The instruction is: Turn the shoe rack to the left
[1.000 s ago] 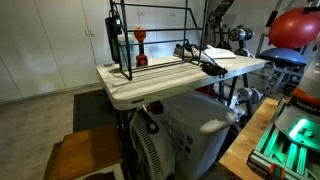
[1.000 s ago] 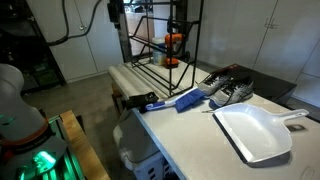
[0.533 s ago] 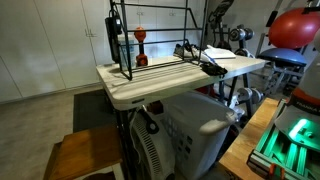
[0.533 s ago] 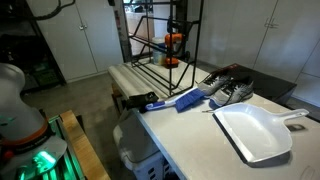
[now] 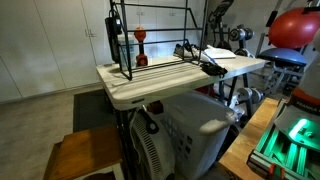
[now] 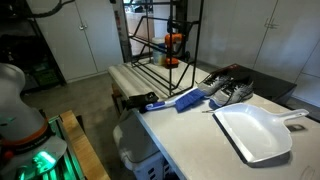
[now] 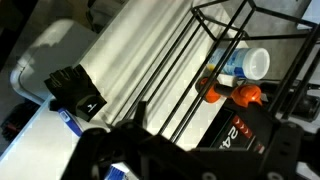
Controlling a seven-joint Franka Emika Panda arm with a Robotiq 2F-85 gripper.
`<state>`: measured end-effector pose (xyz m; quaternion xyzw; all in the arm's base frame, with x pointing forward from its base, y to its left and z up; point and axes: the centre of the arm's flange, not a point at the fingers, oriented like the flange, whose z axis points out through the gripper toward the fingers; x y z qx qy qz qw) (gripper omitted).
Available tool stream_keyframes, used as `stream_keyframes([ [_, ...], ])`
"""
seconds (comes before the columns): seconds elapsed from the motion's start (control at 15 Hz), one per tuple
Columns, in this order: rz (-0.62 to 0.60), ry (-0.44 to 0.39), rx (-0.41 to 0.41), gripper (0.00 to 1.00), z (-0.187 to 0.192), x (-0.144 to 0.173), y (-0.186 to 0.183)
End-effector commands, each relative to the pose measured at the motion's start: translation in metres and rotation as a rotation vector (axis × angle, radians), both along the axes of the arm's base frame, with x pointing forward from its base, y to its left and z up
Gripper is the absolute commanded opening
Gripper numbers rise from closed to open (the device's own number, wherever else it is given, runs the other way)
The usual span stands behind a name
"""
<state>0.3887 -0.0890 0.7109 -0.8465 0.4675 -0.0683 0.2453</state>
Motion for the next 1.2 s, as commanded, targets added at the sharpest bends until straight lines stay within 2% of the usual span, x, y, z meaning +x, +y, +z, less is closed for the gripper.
stream_keyframes([
  [0.0,-0.097,0.030,-0.003,1.00,0.019,0.017,0.009],
  [0.47,-0.290,0.080,-0.088,1.00,0.024,0.056,0.047],
  [0.93,-0.498,0.142,-0.186,1.00,0.007,0.086,0.080],
  [1.13,-0.588,0.136,-0.189,1.00,0.003,0.096,0.086],
])
